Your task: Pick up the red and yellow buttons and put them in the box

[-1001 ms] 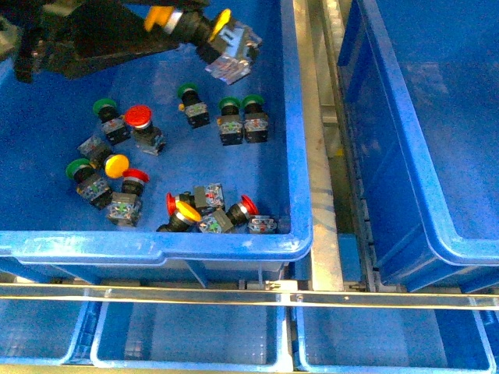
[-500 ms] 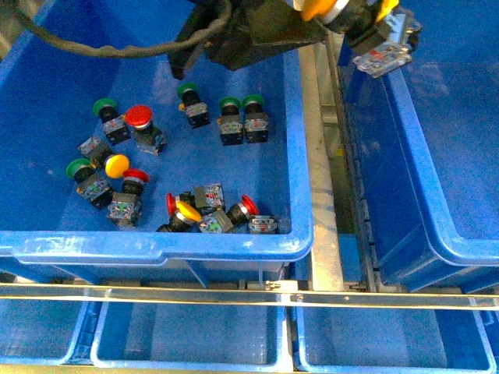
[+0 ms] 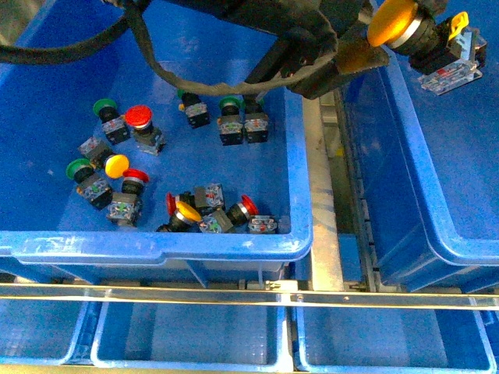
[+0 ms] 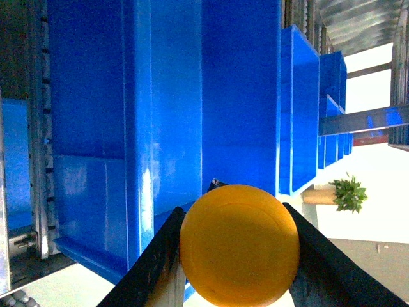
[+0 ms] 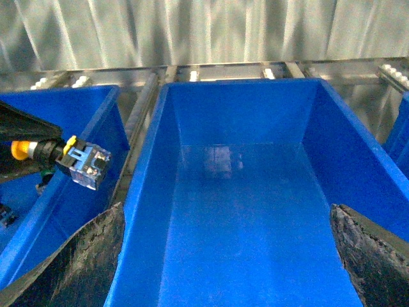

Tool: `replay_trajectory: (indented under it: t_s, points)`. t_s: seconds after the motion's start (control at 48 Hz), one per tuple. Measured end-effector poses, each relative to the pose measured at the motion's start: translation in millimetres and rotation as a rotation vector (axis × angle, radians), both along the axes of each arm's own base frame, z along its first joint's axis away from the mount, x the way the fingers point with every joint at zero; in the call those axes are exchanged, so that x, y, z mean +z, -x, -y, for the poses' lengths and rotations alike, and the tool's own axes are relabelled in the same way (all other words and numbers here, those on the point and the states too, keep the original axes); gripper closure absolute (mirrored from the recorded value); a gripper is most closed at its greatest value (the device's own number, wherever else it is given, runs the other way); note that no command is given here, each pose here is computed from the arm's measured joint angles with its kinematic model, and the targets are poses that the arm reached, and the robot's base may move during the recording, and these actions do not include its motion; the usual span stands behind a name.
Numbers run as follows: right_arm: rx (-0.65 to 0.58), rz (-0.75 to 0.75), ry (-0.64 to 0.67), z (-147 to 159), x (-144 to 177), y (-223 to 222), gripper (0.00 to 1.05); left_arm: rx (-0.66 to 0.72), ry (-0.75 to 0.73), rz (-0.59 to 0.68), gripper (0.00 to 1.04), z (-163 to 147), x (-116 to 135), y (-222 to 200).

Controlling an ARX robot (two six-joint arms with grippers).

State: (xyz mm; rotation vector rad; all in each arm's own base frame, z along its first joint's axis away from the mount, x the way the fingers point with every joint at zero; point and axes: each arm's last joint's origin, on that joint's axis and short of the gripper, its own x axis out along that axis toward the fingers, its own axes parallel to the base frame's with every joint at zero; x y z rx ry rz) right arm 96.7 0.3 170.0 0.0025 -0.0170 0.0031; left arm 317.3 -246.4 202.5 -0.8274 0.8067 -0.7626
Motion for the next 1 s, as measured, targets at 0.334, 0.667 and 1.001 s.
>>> replay_trajectory:
  t_s: [0.334, 0.667, 1.001]
  points:
    - [0.000, 0.000, 0.000, 0, 0, 0, 0.07, 0.001, 0.039, -0.025, 0.71, 15, -4, -4]
    - [0.444, -0.568, 0.363, -9, 12, -60, 0.07, 0.016, 0.054, -0.026, 0.71, 14, -4, -8]
    - [0.625, -0.478, 0.674, -16, 17, -120, 0.07, 0.028, 0.065, -0.018, 0.71, 10, -3, -11]
